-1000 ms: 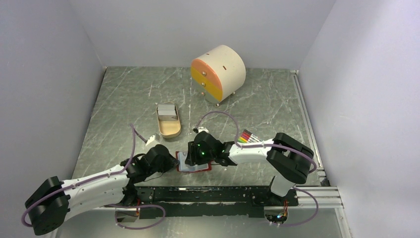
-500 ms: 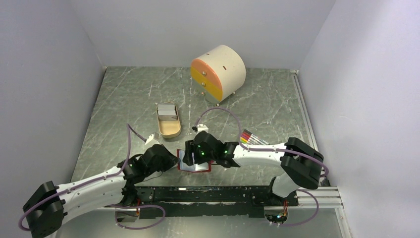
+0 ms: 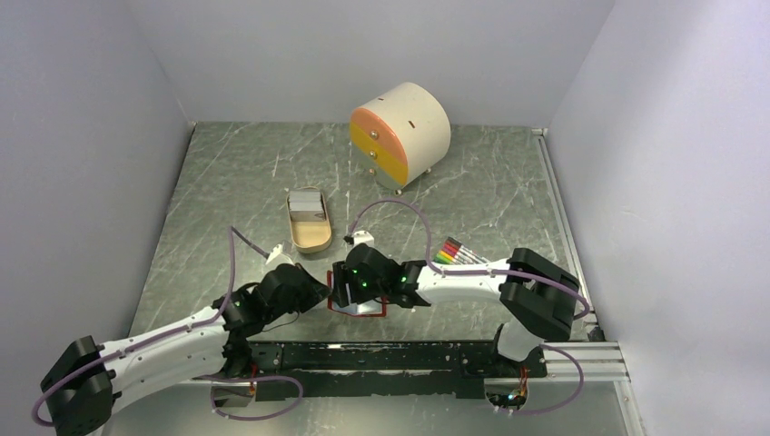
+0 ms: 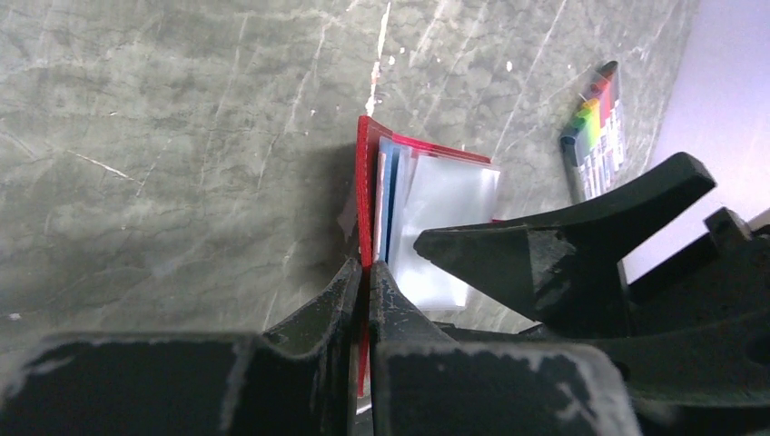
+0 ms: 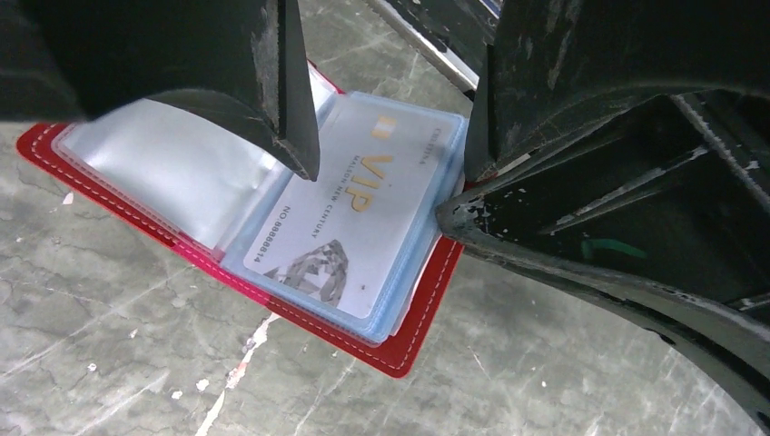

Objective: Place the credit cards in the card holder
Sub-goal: Insert the credit card into the card holder.

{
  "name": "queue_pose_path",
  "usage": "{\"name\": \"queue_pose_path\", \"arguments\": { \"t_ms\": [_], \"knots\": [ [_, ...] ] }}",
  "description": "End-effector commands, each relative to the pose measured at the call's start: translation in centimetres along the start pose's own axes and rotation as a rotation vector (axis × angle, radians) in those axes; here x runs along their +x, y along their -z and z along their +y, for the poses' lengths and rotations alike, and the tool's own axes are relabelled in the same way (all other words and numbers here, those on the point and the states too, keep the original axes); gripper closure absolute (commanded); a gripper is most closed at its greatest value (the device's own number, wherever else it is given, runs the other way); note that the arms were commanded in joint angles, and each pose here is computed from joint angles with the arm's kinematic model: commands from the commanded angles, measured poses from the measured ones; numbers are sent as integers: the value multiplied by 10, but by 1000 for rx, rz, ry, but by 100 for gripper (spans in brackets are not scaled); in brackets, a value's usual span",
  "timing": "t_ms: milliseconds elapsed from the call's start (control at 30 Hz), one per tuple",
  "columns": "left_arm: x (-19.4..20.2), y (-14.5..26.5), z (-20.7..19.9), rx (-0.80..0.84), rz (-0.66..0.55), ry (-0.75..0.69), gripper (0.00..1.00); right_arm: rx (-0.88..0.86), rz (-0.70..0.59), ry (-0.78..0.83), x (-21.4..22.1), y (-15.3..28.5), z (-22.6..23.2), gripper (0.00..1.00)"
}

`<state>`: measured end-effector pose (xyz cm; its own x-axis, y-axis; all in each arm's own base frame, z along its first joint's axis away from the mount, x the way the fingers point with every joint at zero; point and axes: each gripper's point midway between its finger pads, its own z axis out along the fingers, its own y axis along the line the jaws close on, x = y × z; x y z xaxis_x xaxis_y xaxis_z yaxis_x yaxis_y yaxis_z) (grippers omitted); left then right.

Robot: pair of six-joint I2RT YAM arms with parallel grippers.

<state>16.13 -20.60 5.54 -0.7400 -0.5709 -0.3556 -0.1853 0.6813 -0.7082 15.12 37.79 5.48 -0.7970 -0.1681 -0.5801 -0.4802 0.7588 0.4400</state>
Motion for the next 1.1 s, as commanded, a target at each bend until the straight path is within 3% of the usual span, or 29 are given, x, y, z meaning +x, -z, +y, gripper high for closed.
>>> {"name": "queue_pose_path", "arguments": {
  "t_ms": [0,533,1067],
  "knots": [
    [-2,5,-20,78,-1,9,91,23,-11,12,-2,-3,-1,39],
    [-4,5,-17,45,-5,-13,91,37,-26,14,-5,2,-4,43],
    [-3,5,-17,47,-1,-16,91,46,-25,0,-6,0,-3,37]
  ]
}}
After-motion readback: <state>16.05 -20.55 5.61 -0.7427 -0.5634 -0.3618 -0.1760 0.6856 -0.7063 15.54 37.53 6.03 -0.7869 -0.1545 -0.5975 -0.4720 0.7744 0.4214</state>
